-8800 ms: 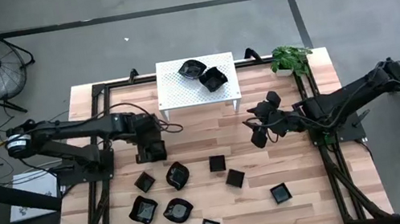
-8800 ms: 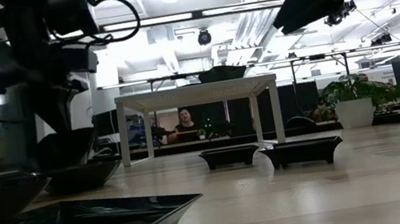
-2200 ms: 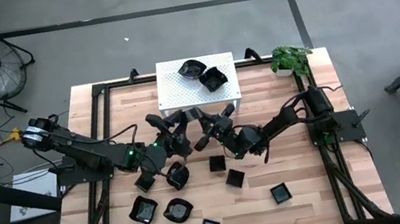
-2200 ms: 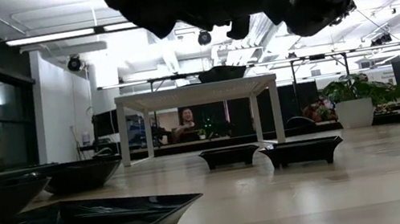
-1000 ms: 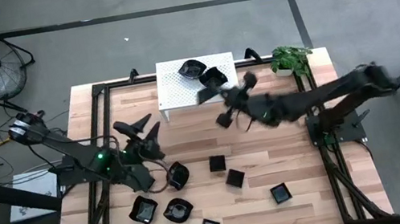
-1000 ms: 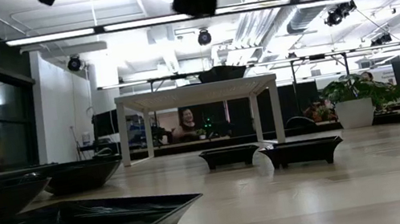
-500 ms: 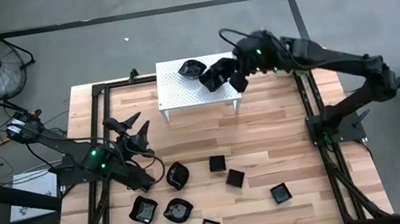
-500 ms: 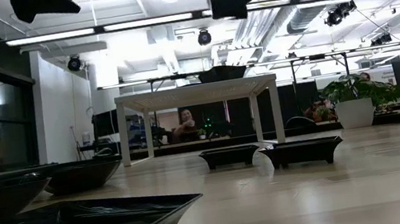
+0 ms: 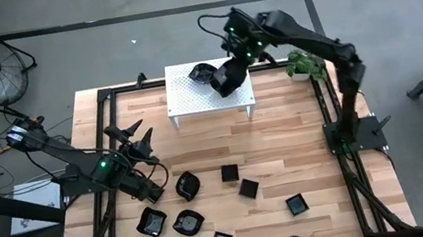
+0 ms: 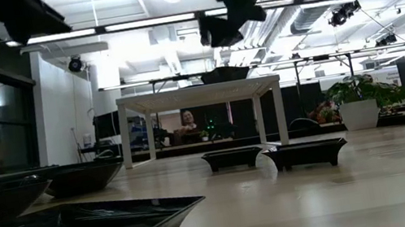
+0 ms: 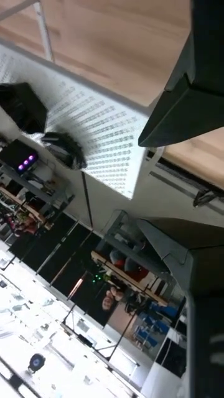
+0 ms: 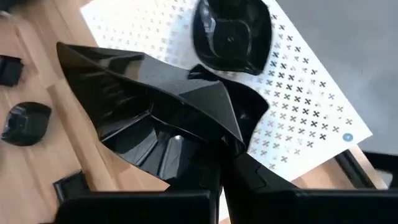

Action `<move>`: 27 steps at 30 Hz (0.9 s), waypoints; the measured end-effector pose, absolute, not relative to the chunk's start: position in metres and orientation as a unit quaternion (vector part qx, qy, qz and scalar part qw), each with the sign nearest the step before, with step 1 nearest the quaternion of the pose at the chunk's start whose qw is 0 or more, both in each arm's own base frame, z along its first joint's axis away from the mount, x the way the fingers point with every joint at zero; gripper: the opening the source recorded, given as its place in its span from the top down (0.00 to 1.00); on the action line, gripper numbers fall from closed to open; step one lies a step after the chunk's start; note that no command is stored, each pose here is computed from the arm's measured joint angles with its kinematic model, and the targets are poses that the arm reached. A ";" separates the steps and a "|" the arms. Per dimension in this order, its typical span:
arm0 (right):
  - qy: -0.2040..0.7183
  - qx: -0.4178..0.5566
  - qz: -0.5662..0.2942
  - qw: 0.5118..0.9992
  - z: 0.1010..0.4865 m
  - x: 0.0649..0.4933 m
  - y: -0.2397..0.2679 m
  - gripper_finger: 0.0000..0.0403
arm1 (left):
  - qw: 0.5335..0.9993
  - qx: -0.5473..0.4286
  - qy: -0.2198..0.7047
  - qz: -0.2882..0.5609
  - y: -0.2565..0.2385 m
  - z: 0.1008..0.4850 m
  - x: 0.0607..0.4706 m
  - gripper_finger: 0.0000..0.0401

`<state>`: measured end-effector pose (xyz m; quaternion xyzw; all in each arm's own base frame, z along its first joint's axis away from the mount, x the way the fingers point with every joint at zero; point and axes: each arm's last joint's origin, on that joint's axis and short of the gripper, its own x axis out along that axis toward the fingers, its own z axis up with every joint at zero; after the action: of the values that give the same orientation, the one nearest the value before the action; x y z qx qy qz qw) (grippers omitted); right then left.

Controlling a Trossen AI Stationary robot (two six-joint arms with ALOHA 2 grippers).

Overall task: Pick & Place Mini shaped plates
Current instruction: Stack the black distorted square plate on top of the black distorted square plate on the shelf

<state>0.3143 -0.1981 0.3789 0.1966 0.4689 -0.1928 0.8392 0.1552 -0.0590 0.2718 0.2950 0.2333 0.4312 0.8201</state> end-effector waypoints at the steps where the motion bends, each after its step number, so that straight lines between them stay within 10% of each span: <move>1: 0.475 0.205 -0.189 0.835 0.378 0.316 -0.203 1.00 | 0.821 0.292 0.234 0.432 -0.059 0.269 0.155 0.53; 27: 0.499 0.313 -0.120 0.799 0.332 0.298 -0.270 1.00 | 0.830 0.255 0.187 0.459 -0.052 0.222 0.143 0.53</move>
<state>0.2980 -0.2702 0.3325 0.3129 0.4995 -0.1198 0.7989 0.1434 -0.0518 0.2222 0.2546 0.1866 0.4591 0.8304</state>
